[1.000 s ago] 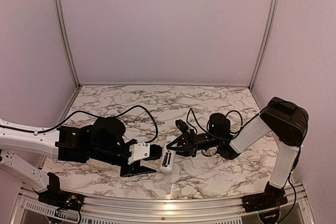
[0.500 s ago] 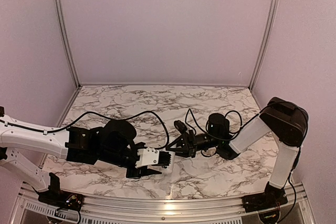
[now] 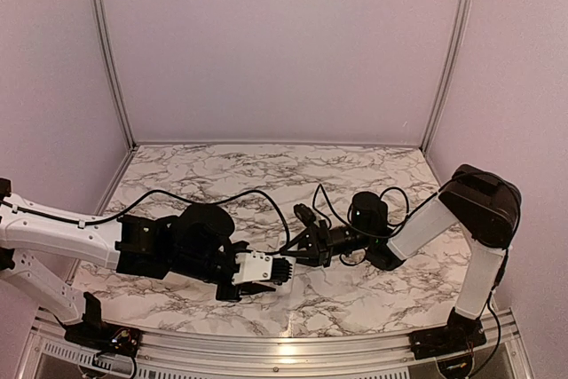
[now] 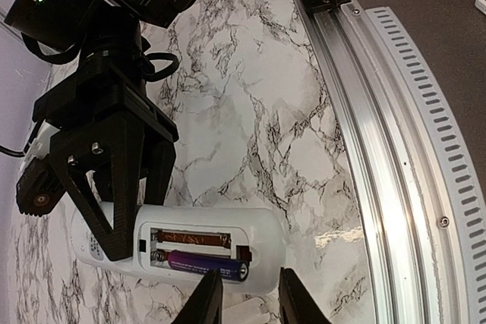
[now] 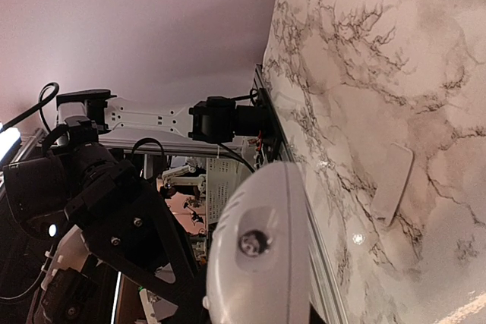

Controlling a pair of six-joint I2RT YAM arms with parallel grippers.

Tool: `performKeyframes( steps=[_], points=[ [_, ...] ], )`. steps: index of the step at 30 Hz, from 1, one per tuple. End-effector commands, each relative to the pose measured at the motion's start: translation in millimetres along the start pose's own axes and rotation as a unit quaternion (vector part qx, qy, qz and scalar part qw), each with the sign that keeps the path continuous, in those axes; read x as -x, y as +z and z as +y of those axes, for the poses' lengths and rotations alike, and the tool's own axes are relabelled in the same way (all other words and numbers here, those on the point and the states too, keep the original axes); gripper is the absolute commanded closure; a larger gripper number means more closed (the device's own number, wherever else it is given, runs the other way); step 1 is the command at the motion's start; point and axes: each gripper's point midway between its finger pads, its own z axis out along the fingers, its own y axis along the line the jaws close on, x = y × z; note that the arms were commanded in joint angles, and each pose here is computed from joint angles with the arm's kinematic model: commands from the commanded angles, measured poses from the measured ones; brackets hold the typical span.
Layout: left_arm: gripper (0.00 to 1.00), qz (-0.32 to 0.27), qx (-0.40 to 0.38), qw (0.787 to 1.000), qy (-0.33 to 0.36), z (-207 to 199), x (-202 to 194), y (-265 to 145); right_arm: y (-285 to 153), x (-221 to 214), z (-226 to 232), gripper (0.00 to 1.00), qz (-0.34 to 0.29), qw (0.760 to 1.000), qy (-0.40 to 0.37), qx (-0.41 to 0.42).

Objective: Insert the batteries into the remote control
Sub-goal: Load the battery into the battery compartment.

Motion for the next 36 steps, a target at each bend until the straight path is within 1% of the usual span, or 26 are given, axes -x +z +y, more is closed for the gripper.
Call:
performKeyframes(
  steps=[1,15,36],
  points=[
    [0.74,-0.011,0.014,1.000,0.014,8,13,2,5,2,18,1.00,0.009,0.999,-0.031,0.018],
    [0.77,-0.013,0.031,0.999,0.013,13,13,2,10,-1,18,1.00,0.013,0.999,-0.031,0.018],
    [0.81,0.013,0.043,0.999,0.005,18,4,9,10,-1,19,1.00,0.014,0.999,-0.032,0.020]
  ],
)
